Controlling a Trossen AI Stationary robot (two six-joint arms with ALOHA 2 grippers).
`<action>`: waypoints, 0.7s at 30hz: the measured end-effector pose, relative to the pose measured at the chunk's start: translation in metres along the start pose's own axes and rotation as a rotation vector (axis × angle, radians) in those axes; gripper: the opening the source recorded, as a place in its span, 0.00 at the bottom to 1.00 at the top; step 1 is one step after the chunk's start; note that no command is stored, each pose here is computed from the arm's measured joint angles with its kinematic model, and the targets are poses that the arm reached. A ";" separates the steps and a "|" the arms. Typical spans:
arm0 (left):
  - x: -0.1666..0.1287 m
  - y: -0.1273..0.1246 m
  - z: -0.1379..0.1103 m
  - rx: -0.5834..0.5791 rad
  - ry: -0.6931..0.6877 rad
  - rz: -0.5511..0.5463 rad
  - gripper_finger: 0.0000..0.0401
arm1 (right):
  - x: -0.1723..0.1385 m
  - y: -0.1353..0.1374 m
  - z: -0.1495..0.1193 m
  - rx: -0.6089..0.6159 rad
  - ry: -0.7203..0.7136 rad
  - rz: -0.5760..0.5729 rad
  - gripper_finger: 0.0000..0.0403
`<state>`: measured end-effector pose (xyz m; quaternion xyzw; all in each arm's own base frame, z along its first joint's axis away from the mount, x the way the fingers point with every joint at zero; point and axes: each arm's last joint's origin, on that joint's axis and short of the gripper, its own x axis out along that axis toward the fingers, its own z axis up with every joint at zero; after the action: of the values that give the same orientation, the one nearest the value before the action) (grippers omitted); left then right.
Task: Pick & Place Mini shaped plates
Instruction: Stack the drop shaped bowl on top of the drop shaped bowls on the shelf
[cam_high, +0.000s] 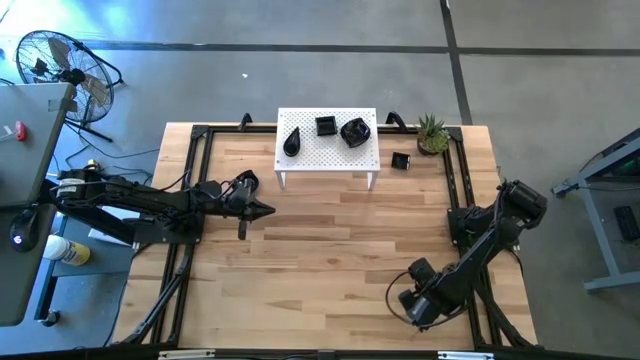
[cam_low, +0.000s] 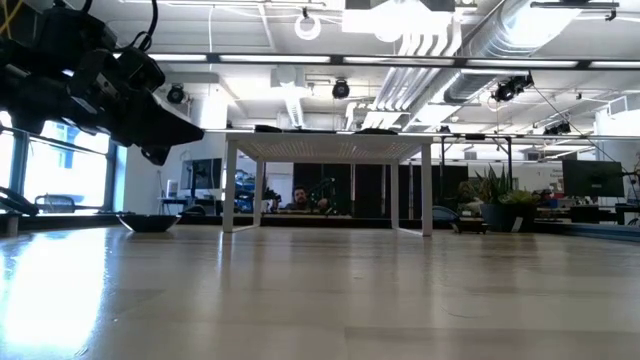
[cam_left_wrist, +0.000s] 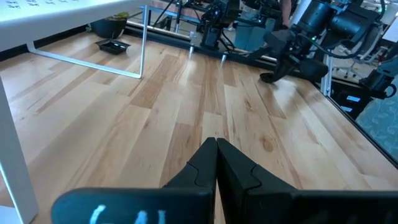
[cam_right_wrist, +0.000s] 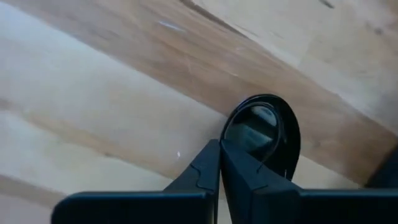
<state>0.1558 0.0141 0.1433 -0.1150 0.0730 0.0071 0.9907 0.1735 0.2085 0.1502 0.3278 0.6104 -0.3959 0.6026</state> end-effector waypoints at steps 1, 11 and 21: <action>0.000 0.000 0.000 0.000 -0.001 0.000 0.00 | -0.003 0.000 0.000 -0.017 -0.001 -0.013 0.02; 0.000 0.000 0.001 0.001 -0.007 0.001 0.00 | -0.057 0.023 0.024 -0.223 -0.095 -0.009 0.01; 0.000 0.000 0.000 0.000 -0.001 0.002 0.00 | -0.076 0.055 0.106 -0.582 -0.291 0.094 0.02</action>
<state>0.1558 0.0142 0.1434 -0.1149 0.0725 0.0082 0.9907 0.2772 0.1471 0.2248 0.1097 0.5896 -0.2192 0.7696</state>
